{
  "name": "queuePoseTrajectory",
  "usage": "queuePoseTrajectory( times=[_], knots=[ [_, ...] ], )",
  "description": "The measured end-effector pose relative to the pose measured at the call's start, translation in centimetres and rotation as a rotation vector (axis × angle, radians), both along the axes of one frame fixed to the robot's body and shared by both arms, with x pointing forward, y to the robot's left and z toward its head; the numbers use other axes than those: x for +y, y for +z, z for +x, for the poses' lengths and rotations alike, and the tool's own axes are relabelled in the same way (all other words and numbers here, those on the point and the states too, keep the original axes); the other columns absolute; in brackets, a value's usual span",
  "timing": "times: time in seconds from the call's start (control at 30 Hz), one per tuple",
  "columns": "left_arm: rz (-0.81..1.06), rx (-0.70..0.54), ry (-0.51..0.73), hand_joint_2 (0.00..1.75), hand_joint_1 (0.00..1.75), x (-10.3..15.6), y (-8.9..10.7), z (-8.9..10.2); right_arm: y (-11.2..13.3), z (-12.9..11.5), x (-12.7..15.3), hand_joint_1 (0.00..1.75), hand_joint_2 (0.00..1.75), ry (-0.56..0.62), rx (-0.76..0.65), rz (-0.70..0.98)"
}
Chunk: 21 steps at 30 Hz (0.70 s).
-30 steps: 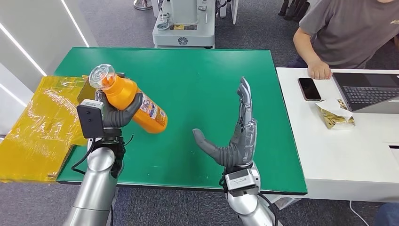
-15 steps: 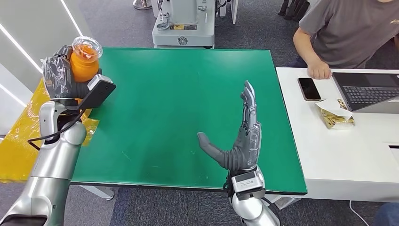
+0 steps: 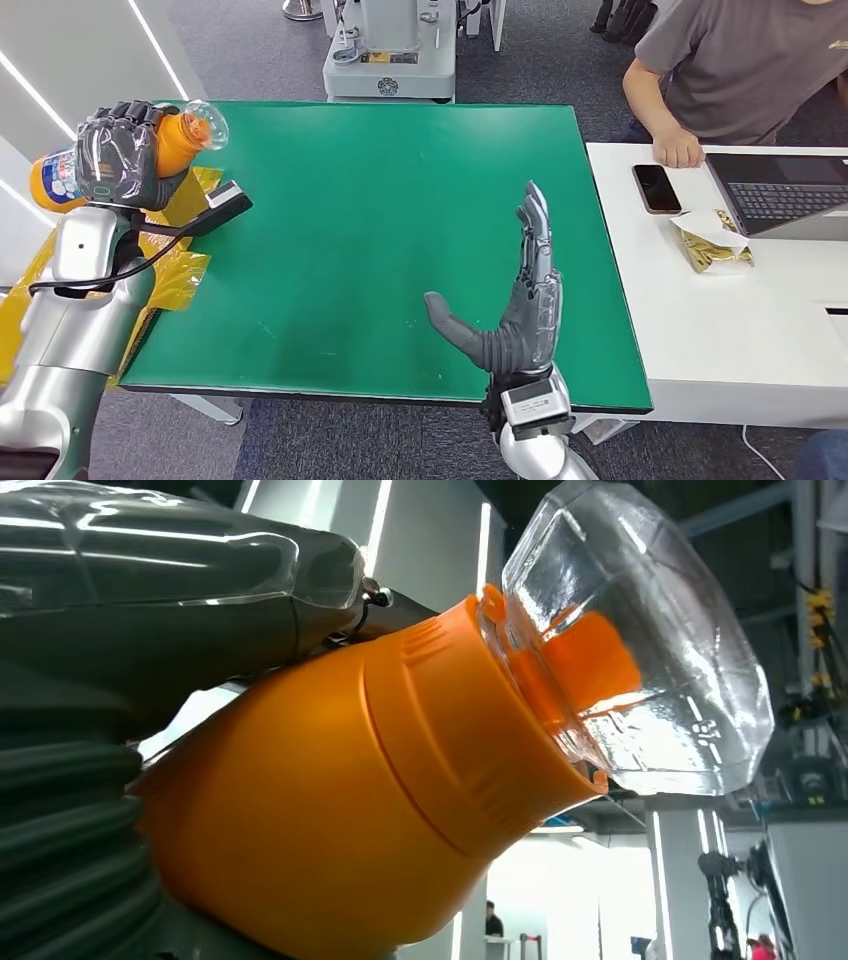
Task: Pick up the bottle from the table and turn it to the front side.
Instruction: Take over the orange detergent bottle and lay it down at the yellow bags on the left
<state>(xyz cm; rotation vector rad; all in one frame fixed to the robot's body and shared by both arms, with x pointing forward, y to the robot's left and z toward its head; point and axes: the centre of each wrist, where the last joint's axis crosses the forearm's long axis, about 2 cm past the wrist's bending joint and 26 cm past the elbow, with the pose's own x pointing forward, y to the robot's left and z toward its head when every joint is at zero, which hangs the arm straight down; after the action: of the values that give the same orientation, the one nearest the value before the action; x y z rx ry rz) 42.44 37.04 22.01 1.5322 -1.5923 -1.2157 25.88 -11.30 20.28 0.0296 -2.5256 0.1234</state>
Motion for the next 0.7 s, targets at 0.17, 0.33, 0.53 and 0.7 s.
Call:
queuePoseTrajectory(
  times=[0.17, 0.33, 0.53, 0.7],
  knots=[
    [0.082, 0.109, -0.028, 1.75, 1.75, 0.5, -2.3, 0.0, 0.1, -0.3, -0.1, 0.00, 1.75, 0.016, -0.002, 0.011],
    [0.111, 0.221, -0.009, 1.75, 1.75, 1.6, -6.0, -1.0, -0.1, -0.6, -0.4, 0.00, 1.75, 0.028, -0.003, 0.021],
    [0.125, 0.339, 0.028, 1.75, 1.75, 3.3, -9.4, -2.7, -0.2, -0.7, -0.5, 0.00, 1.75, 0.042, -0.003, 0.022],
    [0.125, 0.405, 0.058, 1.75, 1.75, 4.4, -10.8, -3.6, -0.3, -0.8, -0.3, 0.00, 1.75, 0.061, 0.001, 0.016]
  ],
)
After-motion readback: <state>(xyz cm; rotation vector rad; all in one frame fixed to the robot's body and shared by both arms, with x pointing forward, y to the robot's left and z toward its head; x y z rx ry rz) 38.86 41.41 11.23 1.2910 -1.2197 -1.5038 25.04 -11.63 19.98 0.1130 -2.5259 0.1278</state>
